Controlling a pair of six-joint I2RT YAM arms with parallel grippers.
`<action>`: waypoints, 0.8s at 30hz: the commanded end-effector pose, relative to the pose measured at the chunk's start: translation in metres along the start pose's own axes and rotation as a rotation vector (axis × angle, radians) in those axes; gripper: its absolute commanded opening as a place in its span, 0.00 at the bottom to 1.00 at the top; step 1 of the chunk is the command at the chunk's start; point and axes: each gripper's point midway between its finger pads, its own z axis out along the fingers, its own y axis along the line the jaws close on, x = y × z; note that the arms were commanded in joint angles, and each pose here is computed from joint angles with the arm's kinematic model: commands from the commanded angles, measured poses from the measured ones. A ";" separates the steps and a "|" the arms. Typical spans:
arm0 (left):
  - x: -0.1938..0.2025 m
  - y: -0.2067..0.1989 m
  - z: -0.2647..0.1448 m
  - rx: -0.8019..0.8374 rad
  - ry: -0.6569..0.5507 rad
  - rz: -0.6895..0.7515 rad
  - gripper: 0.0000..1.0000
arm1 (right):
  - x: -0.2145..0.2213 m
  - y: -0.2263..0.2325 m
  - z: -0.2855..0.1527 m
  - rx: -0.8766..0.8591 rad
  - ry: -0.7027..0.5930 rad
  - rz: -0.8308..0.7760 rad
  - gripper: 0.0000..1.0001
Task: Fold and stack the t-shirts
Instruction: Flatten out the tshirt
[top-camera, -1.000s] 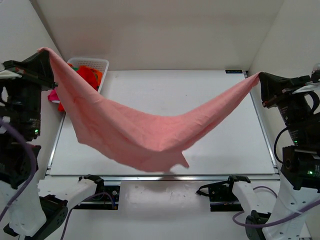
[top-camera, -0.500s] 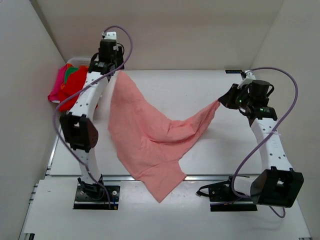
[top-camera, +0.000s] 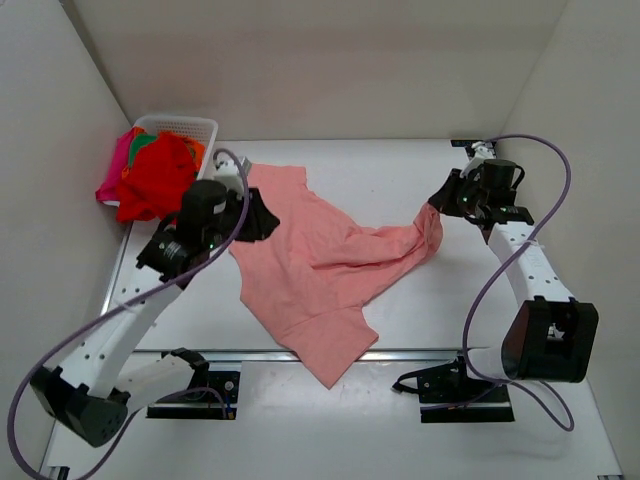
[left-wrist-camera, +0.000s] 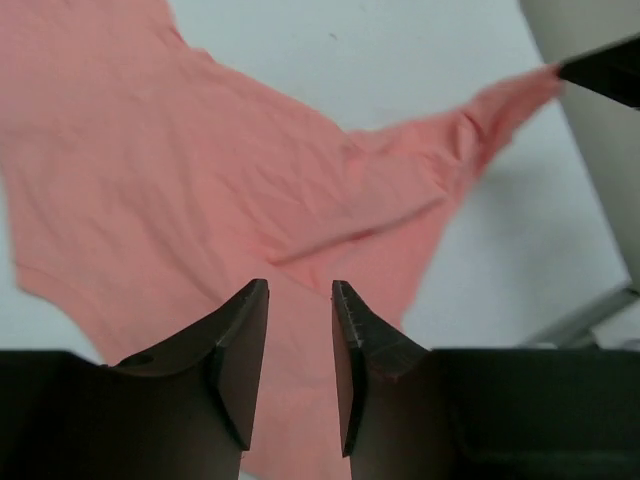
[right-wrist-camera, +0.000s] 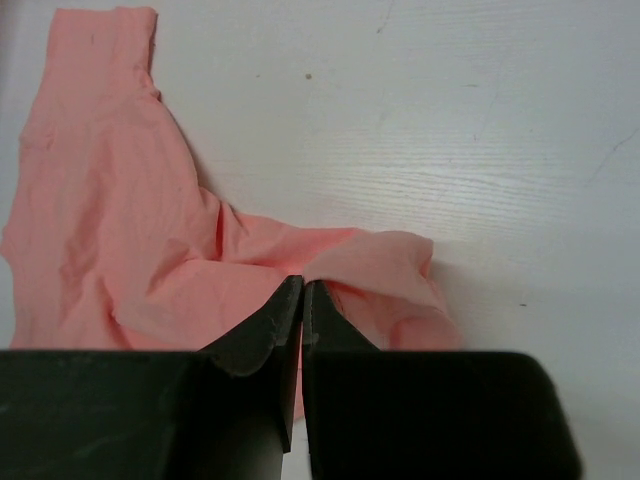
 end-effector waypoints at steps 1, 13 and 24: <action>0.101 -0.026 0.006 0.181 0.283 -0.249 0.42 | -0.004 0.007 0.007 -0.004 -0.022 -0.041 0.00; 0.286 -0.032 0.022 0.071 0.639 -0.277 0.58 | 0.016 0.016 0.008 -0.052 -0.015 -0.019 0.01; 0.288 0.082 0.084 -0.365 0.670 -0.114 0.47 | 0.001 0.021 -0.007 -0.068 -0.074 -0.019 0.00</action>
